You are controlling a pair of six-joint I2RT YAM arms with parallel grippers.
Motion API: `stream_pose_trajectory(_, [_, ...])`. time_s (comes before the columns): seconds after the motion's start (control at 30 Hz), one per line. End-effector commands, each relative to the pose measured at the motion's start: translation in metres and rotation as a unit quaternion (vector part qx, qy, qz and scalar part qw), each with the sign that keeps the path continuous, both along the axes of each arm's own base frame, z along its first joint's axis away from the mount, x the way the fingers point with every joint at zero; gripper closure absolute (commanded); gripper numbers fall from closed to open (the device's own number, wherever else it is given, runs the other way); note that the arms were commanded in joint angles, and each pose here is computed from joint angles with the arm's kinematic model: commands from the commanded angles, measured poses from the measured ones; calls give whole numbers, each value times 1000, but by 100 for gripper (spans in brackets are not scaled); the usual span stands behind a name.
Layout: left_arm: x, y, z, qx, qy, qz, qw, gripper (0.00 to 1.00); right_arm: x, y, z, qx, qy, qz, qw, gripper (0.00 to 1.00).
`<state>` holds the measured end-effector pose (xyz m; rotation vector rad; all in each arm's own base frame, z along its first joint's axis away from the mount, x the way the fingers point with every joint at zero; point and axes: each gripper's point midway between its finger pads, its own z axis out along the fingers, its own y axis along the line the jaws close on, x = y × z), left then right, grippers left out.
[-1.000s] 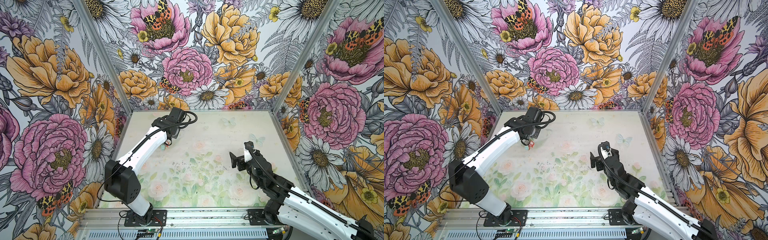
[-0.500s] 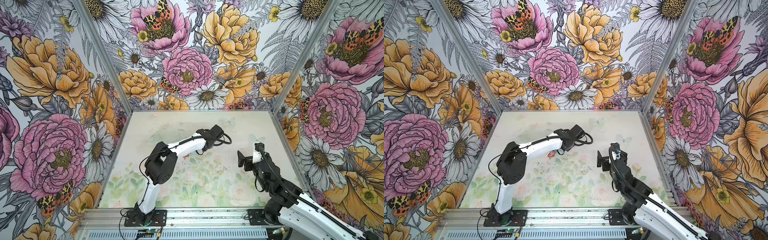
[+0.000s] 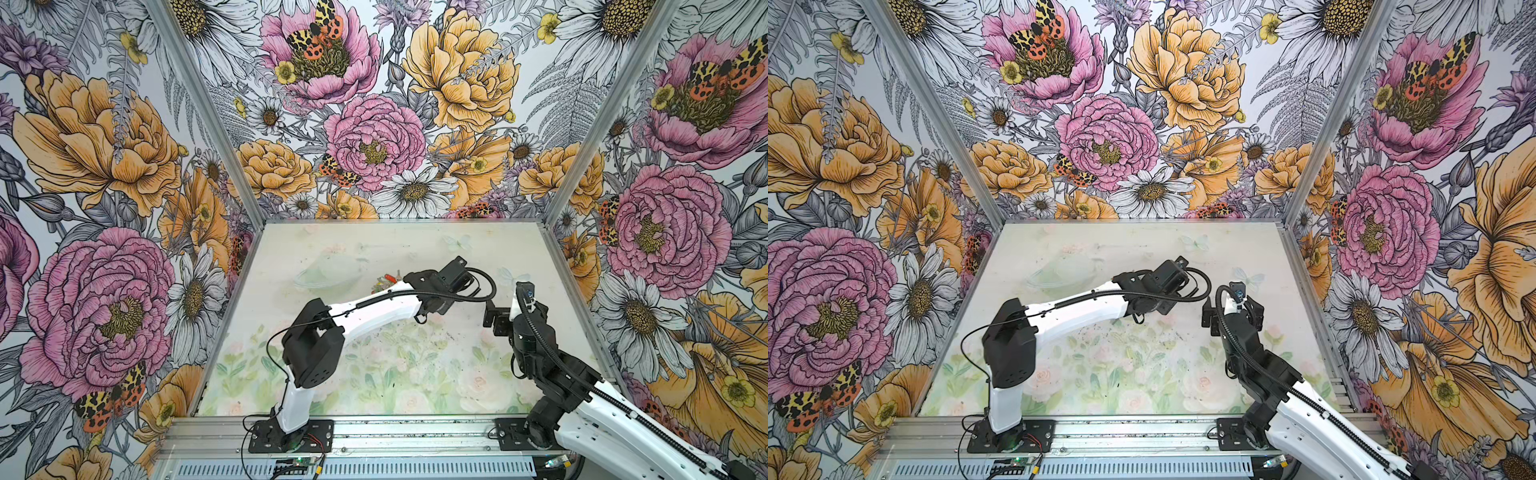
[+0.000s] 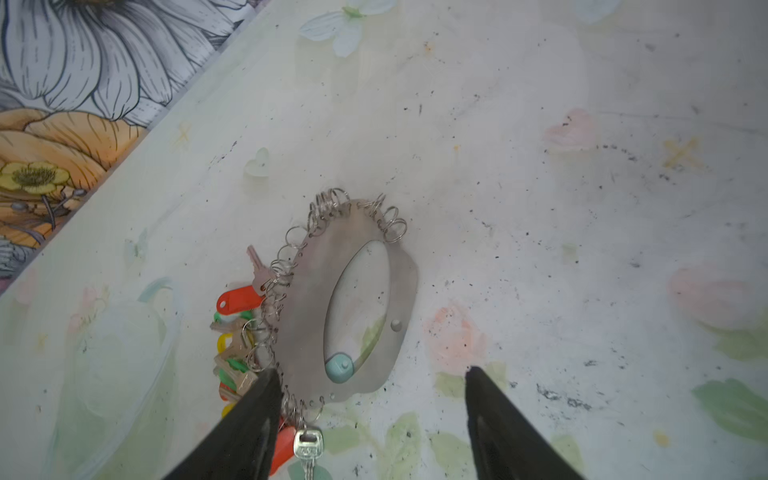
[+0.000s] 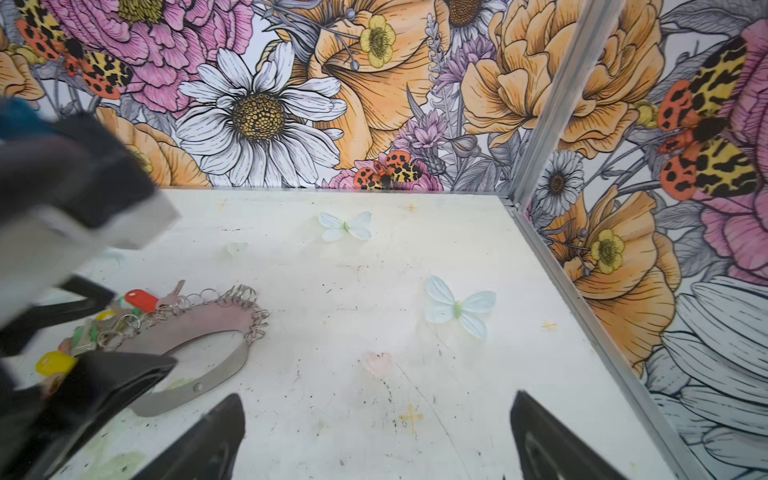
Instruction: Put the keys on the keyring
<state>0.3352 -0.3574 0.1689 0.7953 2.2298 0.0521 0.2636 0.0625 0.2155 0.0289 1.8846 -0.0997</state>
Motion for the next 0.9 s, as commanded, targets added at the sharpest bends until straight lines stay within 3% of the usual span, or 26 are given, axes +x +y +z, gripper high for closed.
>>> stream_pose_trajectory(0.0, [13, 50, 49, -101, -60, 76, 990, 9, 6, -24, 11, 0, -11, -60, 998, 1])
stream_pose_trajectory(0.07, [14, 106, 49, -112, -97, 139, 979, 1, 14, -38, 4, -5, 1, -88, 996, 0])
stream_pose_trajectory(0.17, [9, 196, 50, -108, -173, 240, 949, 1, 32, -57, -16, -20, 26, -117, 993, 1])
stream_pose_trajectory(0.27, [0, 264, 39, -104, -250, 274, 923, 1, 52, -62, -38, -39, 25, -111, 993, 0])
stream_pose_trajectory(0.37, [-10, 316, 34, -123, -295, 310, 895, 1, 67, -55, -51, -70, -12, -82, 994, 1])
stream_pose_trajectory(0.53, [-2, 362, 21, -131, -302, 338, 882, 1, 92, -47, -66, -113, -30, -54, 992, 0])
stream_pose_trajectory(0.7, [21, 368, -10, -109, -308, 308, 893, 1, 109, -47, -72, -123, -50, -32, 991, 0])
stream_pose_trajectory(0.83, [43, 343, -13, -131, -305, 226, 916, 1, 125, -57, -81, -53, -51, 2, 997, 0])
stream_pose_trajectory(0.87, [48, 337, -15, -142, -296, 211, 921, 1, 127, -66, -84, -39, -47, -14, 998, 1])
